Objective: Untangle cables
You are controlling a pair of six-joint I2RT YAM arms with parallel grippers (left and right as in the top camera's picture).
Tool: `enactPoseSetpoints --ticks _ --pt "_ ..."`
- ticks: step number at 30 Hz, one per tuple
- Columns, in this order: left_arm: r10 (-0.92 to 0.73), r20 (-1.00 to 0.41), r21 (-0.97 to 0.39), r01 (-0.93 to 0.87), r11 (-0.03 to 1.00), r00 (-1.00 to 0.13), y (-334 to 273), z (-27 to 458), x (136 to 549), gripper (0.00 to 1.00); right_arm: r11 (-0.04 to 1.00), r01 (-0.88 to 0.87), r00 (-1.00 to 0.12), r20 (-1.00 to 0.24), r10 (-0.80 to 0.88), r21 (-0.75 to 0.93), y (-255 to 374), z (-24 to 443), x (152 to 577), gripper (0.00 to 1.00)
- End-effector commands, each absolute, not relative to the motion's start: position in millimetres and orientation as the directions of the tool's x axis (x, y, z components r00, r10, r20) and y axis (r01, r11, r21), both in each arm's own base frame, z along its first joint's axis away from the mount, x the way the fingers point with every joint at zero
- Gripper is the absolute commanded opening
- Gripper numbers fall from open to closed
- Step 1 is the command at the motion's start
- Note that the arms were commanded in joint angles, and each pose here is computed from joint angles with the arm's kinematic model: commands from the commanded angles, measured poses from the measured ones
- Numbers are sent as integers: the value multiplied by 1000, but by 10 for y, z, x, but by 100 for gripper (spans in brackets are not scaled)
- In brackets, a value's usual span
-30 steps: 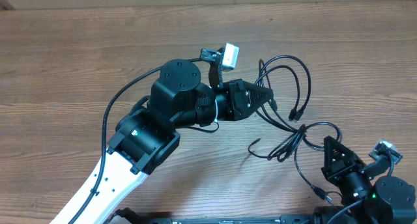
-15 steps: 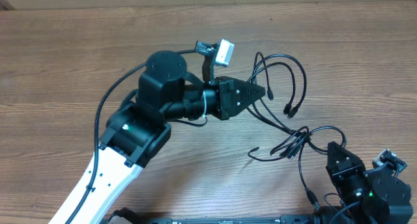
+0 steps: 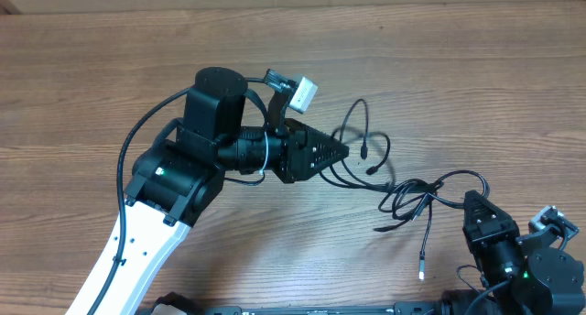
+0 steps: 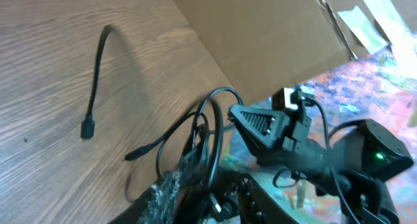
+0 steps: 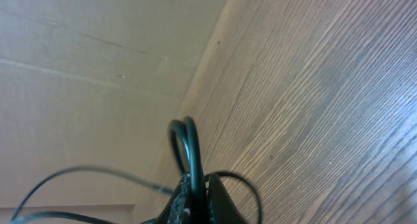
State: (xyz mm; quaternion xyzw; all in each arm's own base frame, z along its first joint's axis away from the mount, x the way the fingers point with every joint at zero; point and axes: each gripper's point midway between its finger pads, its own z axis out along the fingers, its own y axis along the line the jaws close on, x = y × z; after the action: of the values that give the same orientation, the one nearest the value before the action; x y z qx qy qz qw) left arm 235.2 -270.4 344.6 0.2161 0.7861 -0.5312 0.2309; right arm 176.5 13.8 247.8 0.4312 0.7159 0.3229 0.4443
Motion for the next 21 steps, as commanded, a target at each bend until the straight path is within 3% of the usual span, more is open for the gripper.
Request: enactPoseSetpoints --ticks 1,4,5,10,13,17,21 --pt "27 -603 -706 549 447 -797 -2601 3434 2528 27 416 316 -218 -361 907 853 124 2548 1771 4" --pt "-47 -532 -728 428 535 -846 -2507 3303 2631 89 416 317 -218 -361 907 853 124 2548 1771 4" --pt "-68 -513 -732 395 556 -856 -2479 3267 2654 100 416 316 -218 -361 907 853 124 2548 1771 4" --pt "-67 -511 -728 391 563 -857 -2470 3249 2653 100 416 312 -228 -357 906 854 144 2549 1770 4" --pt "2 -587 -669 487 561 -809 -2480 3251 2637 100 421 295 -243 -359 901 857 177 2570 1775 4" --pt "148 -700 -548 659 515 -699 -2503 3229 2542 100 560 66 -336 -510 792 826 420 2881 1832 4" --pt "201 -729 -494 706 507 -655 -2488 3186 2515 100 660 -177 -375 -670 640 730 675 3140 1796 4"
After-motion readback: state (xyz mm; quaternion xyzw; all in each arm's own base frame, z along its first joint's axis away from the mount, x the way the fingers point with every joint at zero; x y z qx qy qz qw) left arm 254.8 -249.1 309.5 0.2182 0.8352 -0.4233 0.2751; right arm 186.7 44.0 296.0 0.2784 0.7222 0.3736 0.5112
